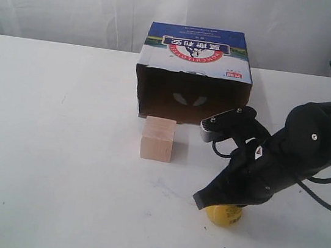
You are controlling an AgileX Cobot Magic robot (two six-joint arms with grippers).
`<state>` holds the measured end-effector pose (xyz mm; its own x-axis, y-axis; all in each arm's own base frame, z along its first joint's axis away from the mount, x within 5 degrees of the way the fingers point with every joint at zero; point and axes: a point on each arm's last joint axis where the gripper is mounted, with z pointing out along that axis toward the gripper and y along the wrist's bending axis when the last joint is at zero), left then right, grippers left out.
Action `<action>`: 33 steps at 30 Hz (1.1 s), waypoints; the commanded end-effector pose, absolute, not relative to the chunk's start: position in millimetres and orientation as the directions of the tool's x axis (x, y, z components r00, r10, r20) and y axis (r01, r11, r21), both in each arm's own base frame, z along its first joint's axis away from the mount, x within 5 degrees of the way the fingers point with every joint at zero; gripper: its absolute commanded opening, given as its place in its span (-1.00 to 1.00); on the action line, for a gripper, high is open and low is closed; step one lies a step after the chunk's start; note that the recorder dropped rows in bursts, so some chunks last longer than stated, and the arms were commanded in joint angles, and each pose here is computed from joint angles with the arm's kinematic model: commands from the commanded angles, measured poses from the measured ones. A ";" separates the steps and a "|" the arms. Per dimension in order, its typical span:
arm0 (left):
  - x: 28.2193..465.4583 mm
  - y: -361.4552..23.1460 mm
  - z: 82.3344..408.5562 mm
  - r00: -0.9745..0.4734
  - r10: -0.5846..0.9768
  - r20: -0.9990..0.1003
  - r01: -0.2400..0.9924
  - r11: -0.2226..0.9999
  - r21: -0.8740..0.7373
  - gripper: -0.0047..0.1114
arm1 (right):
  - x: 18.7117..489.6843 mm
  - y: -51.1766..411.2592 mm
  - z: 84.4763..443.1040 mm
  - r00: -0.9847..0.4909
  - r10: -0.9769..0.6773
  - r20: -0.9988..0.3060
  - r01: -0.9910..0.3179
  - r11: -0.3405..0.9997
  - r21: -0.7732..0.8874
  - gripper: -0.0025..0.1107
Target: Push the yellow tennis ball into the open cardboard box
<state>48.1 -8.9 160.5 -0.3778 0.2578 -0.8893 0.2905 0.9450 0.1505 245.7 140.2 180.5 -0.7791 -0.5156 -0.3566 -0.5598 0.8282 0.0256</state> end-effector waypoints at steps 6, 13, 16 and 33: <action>47.4 -8.7 158.2 -0.387 0.267 -0.883 0.296 0.942 0.155 -0.92 | 260.3 143.0 190.4 -0.737 -0.548 -0.396 -0.586 0.810 -0.028 -0.96; 47.4 -8.7 158.2 -0.387 0.267 -0.883 0.296 0.942 0.155 -0.92 | 271.9 148.0 236.4 -0.684 -0.547 -0.482 -0.595 0.801 -0.063 -0.96; 47.4 -8.7 158.2 -0.387 0.267 -0.883 0.296 0.942 0.155 -0.92 | 267.5 145.3 248.1 -0.672 -0.547 -0.499 -0.597 0.799 -0.073 -0.96; 47.4 -8.7 158.2 -0.387 0.267 -0.883 0.296 0.942 0.155 -0.92 | 312.5 121.1 181.9 -0.743 -0.533 -0.405 -0.527 0.839 -0.137 -0.96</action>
<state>48.1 -8.9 160.5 -0.3778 0.2578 -0.8893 0.2905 0.9450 0.1505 301.3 129.0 198.0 -0.7170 -0.5634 -0.4105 -0.5619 0.8156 -0.1378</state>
